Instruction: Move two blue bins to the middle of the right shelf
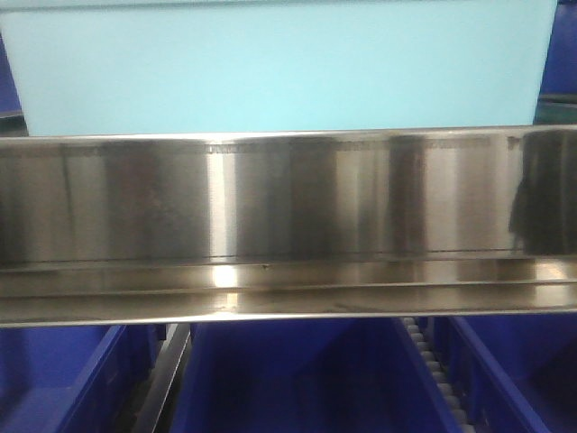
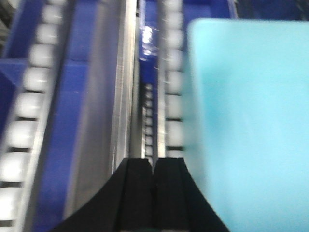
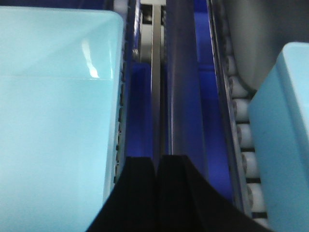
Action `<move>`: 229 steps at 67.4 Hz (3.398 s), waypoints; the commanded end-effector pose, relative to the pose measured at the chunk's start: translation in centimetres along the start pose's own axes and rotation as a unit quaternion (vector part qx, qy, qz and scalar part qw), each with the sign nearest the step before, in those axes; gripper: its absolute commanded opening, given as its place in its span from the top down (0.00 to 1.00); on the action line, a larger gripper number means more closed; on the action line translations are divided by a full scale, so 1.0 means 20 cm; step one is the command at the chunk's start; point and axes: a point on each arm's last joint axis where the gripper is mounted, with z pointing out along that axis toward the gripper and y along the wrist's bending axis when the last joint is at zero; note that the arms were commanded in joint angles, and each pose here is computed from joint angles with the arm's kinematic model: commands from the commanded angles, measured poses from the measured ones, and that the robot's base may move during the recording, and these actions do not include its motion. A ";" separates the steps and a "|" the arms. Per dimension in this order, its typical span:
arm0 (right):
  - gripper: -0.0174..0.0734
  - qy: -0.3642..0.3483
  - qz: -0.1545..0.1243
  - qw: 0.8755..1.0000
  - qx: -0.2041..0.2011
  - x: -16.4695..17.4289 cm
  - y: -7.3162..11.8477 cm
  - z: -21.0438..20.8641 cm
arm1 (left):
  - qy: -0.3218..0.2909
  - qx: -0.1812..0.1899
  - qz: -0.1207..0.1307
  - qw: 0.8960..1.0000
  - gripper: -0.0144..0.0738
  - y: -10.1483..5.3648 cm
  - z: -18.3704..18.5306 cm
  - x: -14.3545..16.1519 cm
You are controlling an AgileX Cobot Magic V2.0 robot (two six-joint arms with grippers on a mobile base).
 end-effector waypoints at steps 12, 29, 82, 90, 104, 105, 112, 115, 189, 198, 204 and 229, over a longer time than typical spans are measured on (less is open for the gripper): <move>0.97 0.013 0.014 1.000 -0.015 -0.01 0.02 -0.01 | 0.015 0.007 -0.014 1.000 0.90 -0.10 0.05 -0.01; 0.87 0.015 0.021 0.999 -0.029 -0.01 0.03 -0.01 | 0.019 0.002 -0.011 1.000 0.58 -0.10 0.07 -0.01; 0.65 0.081 0.022 0.996 -0.035 0.00 0.12 0.26 | 0.096 -0.017 -0.001 0.995 0.55 -0.18 0.33 0.04; 0.65 0.081 0.022 0.996 -0.035 0.00 0.12 0.26 | 0.102 -0.020 0.000 0.995 0.55 -0.18 0.35 0.05; 0.65 0.072 0.019 0.997 -0.033 -0.01 0.12 0.27 | 0.100 -0.020 0.001 0.995 0.55 -0.18 0.35 0.05; 0.65 0.072 0.019 0.997 -0.033 -0.01 0.12 0.27 | 0.100 -0.020 0.001 0.995 0.55 -0.18 0.35 0.05; 0.65 0.071 0.019 0.997 -0.033 -0.01 0.12 0.27 | 0.100 -0.020 0.001 0.995 0.55 -0.18 0.35 0.05; 0.65 0.071 0.019 0.997 -0.033 -0.01 0.12 0.27 | 0.101 -0.019 0.000 0.995 0.55 -0.18 0.35 0.05; 0.98 -0.024 -0.015 1.000 -0.006 -0.12 0.17 0.01 | 0.021 -0.011 -0.014 1.000 0.96 -0.20 0.09 -0.14; 0.98 -0.074 -0.015 0.997 -0.005 -0.19 0.17 -0.09 | -0.048 -0.018 -0.007 0.999 0.96 -0.23 -0.03 -0.17; 0.98 -0.112 -0.008 0.993 -0.019 -0.25 0.17 -0.16 | -0.093 0.000 0.001 0.996 0.96 -0.25 -0.11 -0.20; 0.98 -0.209 -0.002 0.977 -0.033 -0.37 0.16 -0.32 | -0.201 0.027 -0.014 0.979 0.96 -0.22 -0.33 -0.35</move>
